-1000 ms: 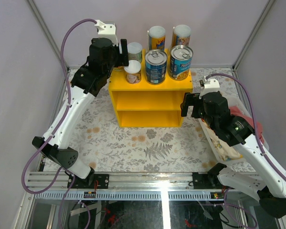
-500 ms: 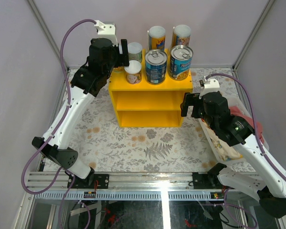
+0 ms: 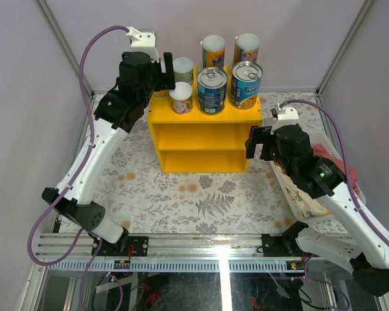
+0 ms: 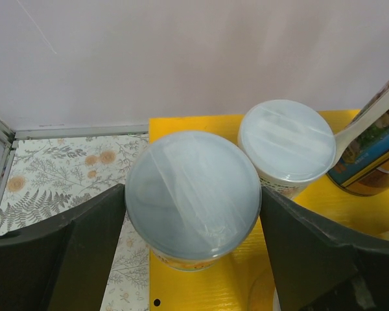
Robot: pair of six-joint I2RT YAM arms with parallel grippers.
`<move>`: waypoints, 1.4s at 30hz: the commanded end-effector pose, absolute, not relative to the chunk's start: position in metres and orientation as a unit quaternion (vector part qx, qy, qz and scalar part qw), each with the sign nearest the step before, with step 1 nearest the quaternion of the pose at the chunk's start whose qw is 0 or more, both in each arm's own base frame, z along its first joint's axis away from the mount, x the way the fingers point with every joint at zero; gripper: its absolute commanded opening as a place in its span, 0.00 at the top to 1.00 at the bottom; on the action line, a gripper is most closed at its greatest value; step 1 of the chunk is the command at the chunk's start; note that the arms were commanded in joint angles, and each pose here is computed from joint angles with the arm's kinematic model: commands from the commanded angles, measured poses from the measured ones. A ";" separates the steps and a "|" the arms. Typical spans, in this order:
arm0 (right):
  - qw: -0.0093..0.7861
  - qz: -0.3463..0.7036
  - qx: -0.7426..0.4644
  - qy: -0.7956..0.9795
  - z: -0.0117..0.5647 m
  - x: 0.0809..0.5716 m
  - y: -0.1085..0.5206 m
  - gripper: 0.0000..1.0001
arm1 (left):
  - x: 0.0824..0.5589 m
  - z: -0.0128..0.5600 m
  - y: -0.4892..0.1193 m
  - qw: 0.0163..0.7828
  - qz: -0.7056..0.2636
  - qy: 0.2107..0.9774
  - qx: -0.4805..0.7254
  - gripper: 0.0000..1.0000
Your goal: Place and organize the canned foods onto the counter
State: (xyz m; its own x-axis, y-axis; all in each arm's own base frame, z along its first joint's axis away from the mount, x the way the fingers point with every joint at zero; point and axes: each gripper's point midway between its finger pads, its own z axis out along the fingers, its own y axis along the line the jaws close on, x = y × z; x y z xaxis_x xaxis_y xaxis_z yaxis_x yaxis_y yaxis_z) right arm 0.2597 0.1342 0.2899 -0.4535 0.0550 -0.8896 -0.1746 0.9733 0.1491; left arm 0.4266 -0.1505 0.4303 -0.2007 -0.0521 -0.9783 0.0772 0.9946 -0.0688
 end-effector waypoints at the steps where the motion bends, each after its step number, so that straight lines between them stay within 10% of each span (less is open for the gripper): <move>1: 0.545 0.123 -0.034 0.828 0.308 0.265 0.136 0.01 | 0.416 0.470 -0.147 0.675 -0.069 0.734 -0.008 0.19; 27: 0.585 0.074 -0.007 0.808 0.338 0.265 0.108 0.01 | 0.354 0.536 -0.050 0.731 -0.014 0.651 -0.203 0.08; 42: 0.621 -0.060 0.054 0.779 0.354 0.257 0.043 0.01 | 0.348 0.403 0.036 0.632 0.034 0.713 -0.302 0.01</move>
State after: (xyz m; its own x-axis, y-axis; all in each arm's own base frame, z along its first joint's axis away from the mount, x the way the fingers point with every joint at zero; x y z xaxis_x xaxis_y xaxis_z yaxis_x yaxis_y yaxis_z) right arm 0.2606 0.0722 0.3331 -0.2950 0.0172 -0.9554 0.0396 0.9992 0.0057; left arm 0.3582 0.0190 0.4357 -0.0146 -0.3195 -0.9475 -0.4312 0.8569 -0.2823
